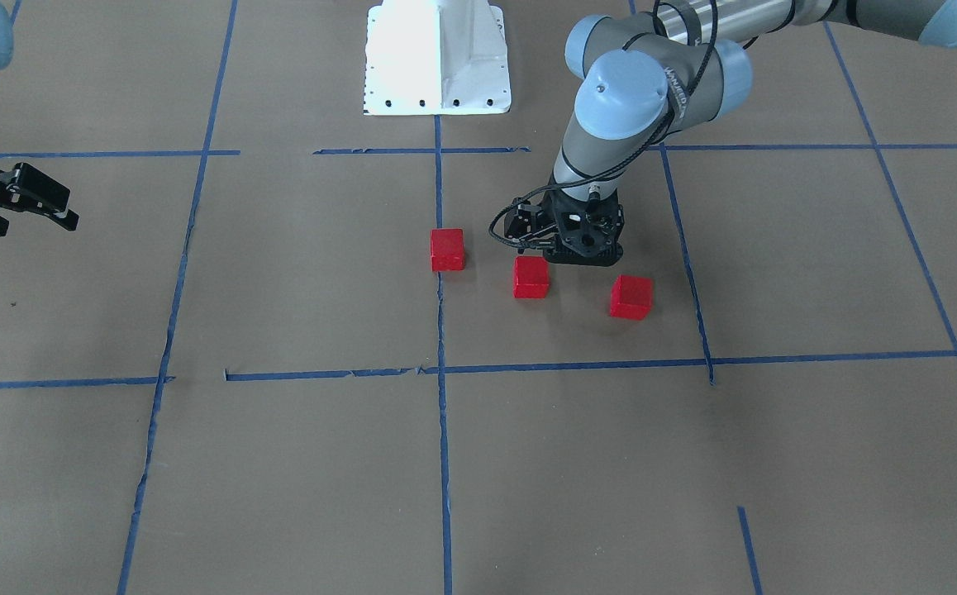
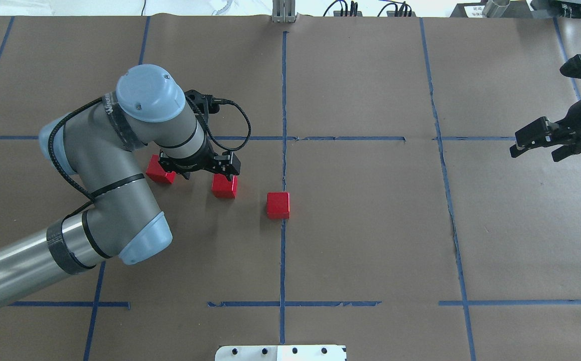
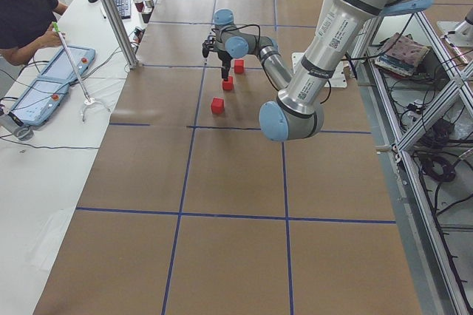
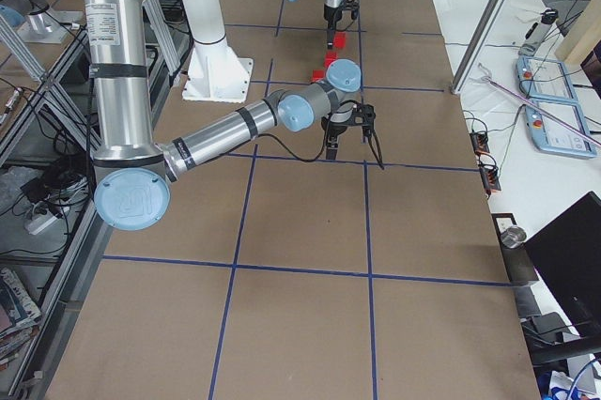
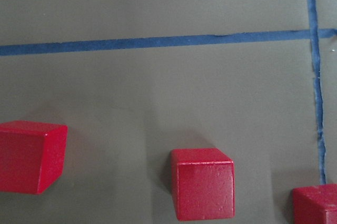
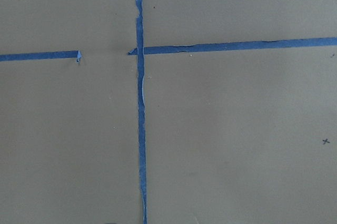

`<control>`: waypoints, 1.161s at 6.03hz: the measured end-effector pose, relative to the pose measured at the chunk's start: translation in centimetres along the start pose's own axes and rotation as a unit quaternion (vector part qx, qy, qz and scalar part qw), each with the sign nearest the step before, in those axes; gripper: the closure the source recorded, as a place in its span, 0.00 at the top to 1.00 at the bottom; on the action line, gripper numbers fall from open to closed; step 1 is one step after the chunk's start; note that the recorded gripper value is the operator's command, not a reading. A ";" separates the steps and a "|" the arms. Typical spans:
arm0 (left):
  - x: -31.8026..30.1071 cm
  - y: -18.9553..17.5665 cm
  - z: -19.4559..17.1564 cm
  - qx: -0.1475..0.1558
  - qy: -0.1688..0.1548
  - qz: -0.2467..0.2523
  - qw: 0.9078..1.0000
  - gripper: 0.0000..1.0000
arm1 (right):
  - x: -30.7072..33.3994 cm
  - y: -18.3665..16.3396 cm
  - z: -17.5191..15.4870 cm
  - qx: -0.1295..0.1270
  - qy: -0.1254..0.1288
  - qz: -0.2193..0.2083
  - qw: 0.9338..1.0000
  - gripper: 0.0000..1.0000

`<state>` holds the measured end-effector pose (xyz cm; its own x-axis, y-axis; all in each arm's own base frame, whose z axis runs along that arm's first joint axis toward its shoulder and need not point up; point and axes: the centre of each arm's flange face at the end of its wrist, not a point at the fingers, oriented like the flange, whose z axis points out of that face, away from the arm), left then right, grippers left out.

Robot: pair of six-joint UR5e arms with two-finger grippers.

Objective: Form red blocks into L shape at center
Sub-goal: 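Grasp the red cube nearer the center with the left gripper, then carry the cube with the left gripper beside the placed center cube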

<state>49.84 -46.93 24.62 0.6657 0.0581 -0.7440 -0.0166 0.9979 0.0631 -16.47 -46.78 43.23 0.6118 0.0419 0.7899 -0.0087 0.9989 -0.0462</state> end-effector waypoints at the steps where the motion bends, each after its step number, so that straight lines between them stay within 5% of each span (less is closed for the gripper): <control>1: 0.7 0.0 1.6 0.008 -0.011 -0.001 1.000 1.00 | 0.3 0.1 0.0 -0.001 0.001 0.002 1.000 1.00; 2: 1.2 -0.7 3.0 0.012 -0.014 -0.001 1.000 1.00 | 0.4 0.2 0.1 -0.001 0.002 0.003 1.000 1.00; 3: 1.4 -1.3 4.2 0.014 -0.013 -0.001 1.000 0.80 | 0.5 0.2 0.1 -0.002 0.002 0.004 1.000 1.00; 4: 1.3 -1.5 5.1 0.014 -0.012 -0.001 1.000 0.17 | 0.6 0.1 0.3 -0.003 0.003 0.005 1.000 1.00; 5: 1.3 -1.5 5.6 0.013 -0.012 -0.009 1.000 0.00 | 0.6 0.1 0.3 -0.003 0.003 0.005 1.000 1.00; 7: 2.5 -1.7 4.9 0.017 -0.004 -0.030 0.999 0.00 | 0.5 0.1 0.4 -0.004 0.003 0.004 1.000 1.00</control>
<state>55.22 -48.61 25.90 0.6708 -0.0025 -0.7416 0.0484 0.9980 0.0404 -16.43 -46.68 43.87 0.6160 0.0502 0.7861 -0.0078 0.9983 -0.0576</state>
